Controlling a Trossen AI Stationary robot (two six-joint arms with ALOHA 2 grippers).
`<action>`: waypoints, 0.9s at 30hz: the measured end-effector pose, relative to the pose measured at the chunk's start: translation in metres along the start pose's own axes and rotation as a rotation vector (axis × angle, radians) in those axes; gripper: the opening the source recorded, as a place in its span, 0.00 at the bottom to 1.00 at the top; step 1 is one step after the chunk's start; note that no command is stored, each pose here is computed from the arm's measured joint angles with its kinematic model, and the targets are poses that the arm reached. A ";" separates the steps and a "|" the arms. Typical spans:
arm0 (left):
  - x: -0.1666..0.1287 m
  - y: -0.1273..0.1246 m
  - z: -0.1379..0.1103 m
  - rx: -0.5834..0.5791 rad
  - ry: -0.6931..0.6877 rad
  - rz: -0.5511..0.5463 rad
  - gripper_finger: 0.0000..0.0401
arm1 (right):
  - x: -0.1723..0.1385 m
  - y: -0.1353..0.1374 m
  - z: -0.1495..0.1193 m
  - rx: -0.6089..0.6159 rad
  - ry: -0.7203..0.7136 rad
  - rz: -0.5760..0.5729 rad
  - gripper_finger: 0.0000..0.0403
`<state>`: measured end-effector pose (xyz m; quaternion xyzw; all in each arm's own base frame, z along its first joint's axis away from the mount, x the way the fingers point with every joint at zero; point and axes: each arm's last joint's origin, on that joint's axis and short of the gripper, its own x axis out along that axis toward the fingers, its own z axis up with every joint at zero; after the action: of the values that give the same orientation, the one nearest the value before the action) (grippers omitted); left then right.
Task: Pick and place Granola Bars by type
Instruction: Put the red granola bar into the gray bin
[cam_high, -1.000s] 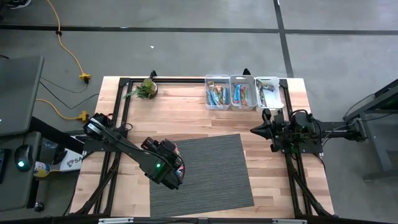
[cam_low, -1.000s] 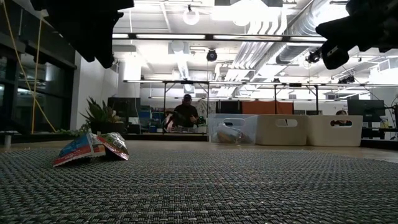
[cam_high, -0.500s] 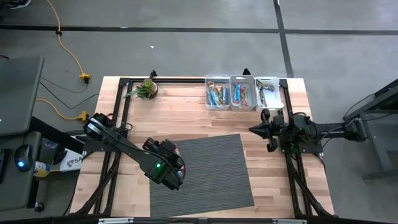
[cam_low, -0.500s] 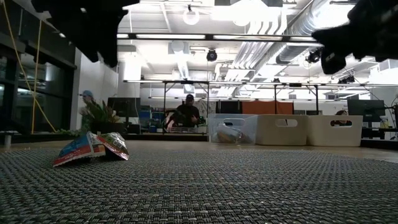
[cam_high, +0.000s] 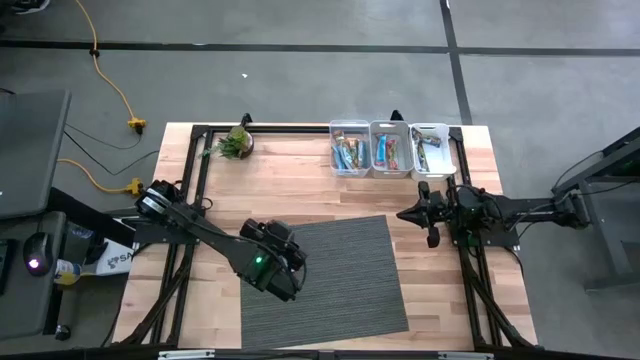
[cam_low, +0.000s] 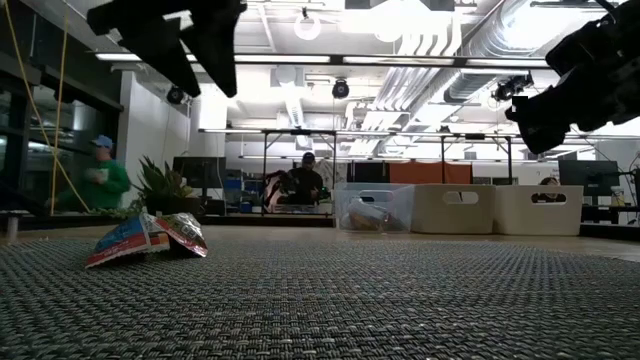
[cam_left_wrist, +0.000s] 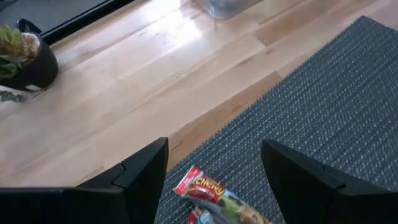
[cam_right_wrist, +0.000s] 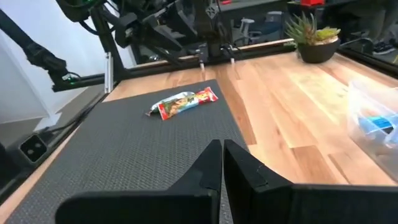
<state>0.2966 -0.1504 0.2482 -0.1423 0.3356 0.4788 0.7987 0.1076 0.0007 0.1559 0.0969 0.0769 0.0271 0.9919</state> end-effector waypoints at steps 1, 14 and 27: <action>0.002 -0.001 0.001 -0.011 0.001 -0.002 0.63 | 0.000 0.000 0.000 -0.001 0.000 -0.006 0.00; 0.016 -0.002 0.004 -0.298 0.469 0.061 0.63 | 0.001 -0.002 -0.001 0.015 0.006 -0.055 0.00; 0.012 -0.013 0.000 -0.642 0.695 0.091 0.63 | 0.001 -0.002 -0.001 0.015 0.002 -0.053 0.00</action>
<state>0.3115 -0.1488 0.2385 -0.5190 0.4237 0.5168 0.5329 0.1083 -0.0008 0.1546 0.1020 0.0806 0.0003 0.9915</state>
